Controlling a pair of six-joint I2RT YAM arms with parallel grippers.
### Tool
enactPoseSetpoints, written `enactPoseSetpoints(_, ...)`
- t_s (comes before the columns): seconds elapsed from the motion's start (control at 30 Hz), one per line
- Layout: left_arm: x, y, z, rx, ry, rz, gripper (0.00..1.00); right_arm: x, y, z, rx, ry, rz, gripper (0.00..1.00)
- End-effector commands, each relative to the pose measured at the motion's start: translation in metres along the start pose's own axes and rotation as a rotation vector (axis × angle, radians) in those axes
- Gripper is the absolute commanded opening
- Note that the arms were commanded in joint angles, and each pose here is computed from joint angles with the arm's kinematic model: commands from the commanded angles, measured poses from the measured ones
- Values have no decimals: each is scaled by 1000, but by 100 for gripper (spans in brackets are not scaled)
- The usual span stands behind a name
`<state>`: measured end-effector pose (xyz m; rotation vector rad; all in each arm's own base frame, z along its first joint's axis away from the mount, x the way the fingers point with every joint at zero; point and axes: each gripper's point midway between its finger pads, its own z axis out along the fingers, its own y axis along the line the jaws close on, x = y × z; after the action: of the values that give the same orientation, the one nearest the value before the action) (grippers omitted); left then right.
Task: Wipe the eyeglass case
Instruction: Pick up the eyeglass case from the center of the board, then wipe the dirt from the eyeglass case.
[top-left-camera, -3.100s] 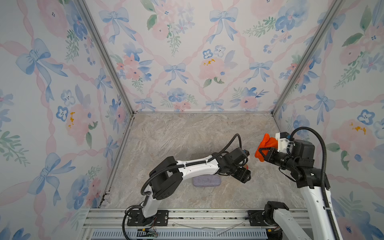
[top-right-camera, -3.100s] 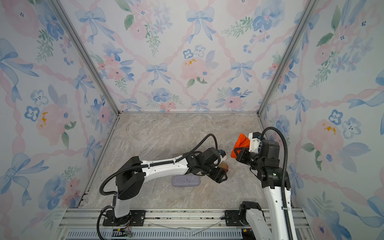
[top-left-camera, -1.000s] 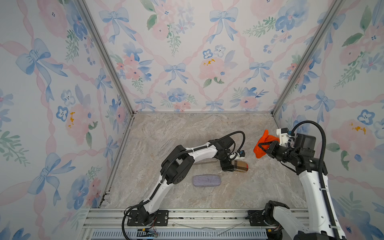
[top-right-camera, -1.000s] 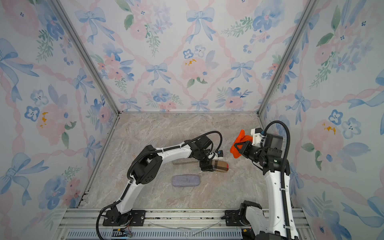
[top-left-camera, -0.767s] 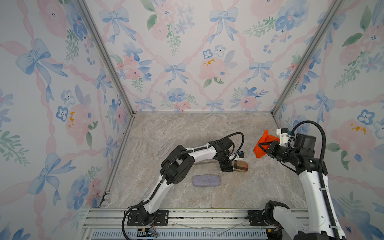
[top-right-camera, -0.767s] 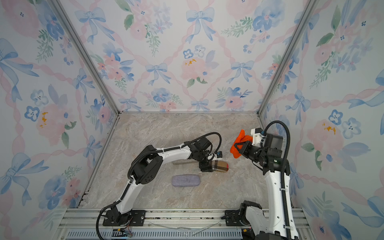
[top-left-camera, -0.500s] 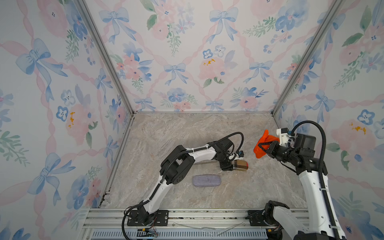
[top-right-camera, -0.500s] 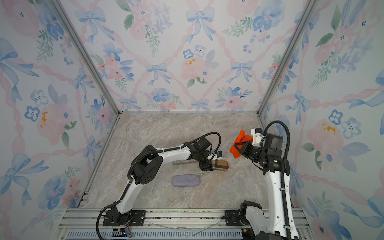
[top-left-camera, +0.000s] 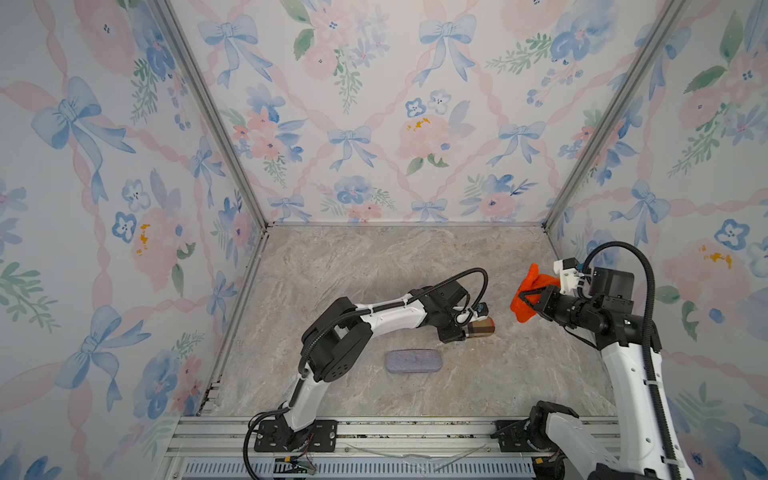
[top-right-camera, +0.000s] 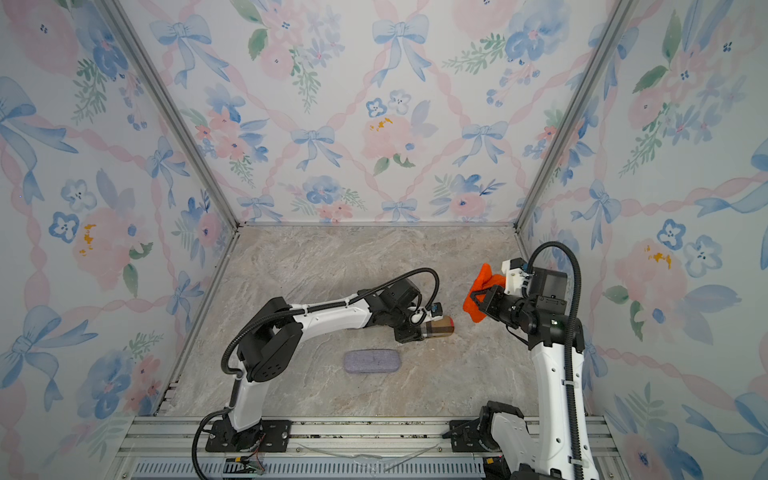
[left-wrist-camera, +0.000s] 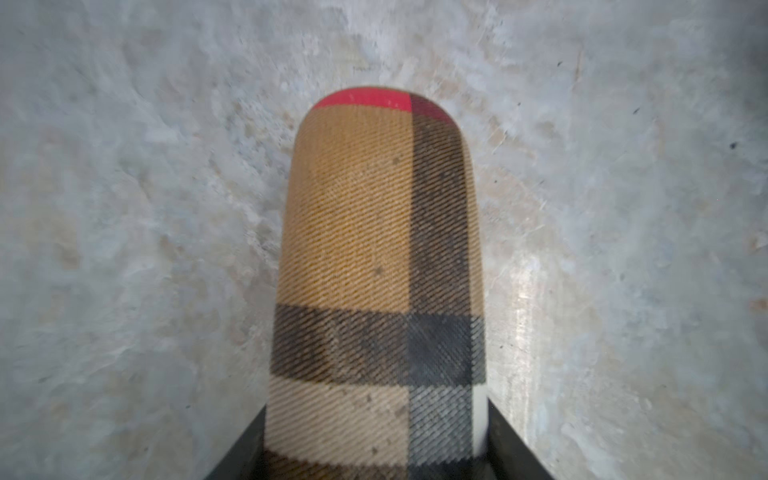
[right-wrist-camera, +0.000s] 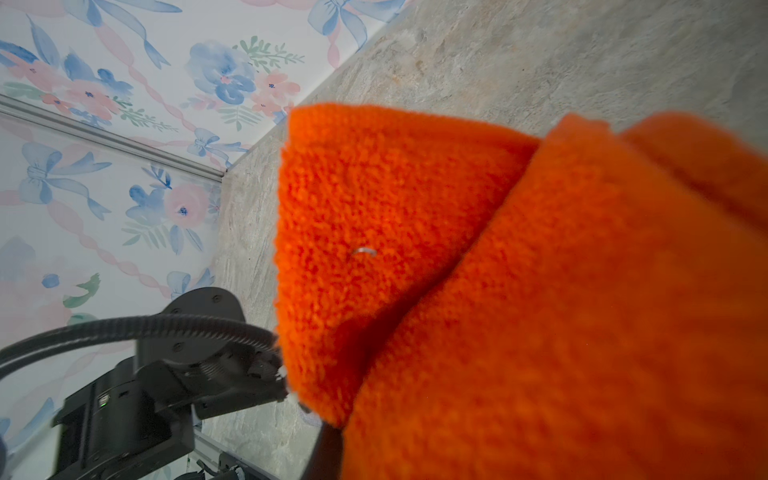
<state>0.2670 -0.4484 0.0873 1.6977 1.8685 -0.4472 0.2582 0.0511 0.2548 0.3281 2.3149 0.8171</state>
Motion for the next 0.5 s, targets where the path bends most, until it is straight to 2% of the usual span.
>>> enactPoseSetpoints(0.0,-42,8,-46,-147,-136,36,38,25,12,0,-4,97,-62,0)
enactPoseSetpoints(0.13,-56,-8,-74,-180,-222,68,37,53,37,21,-95,187,-110,0)
enactPoseSetpoints(0.27,-72,-16,-99,-183,-342,39,37,89,59,49,-192,320,-105,0)
enactPoseSetpoints(0.37,-76,-14,-106,-204,-393,10,37,105,76,55,-310,371,-34,0)
enactPoseSetpoints(0.47,-75,-13,-108,-217,-413,-8,37,104,61,44,-249,374,-39,0)
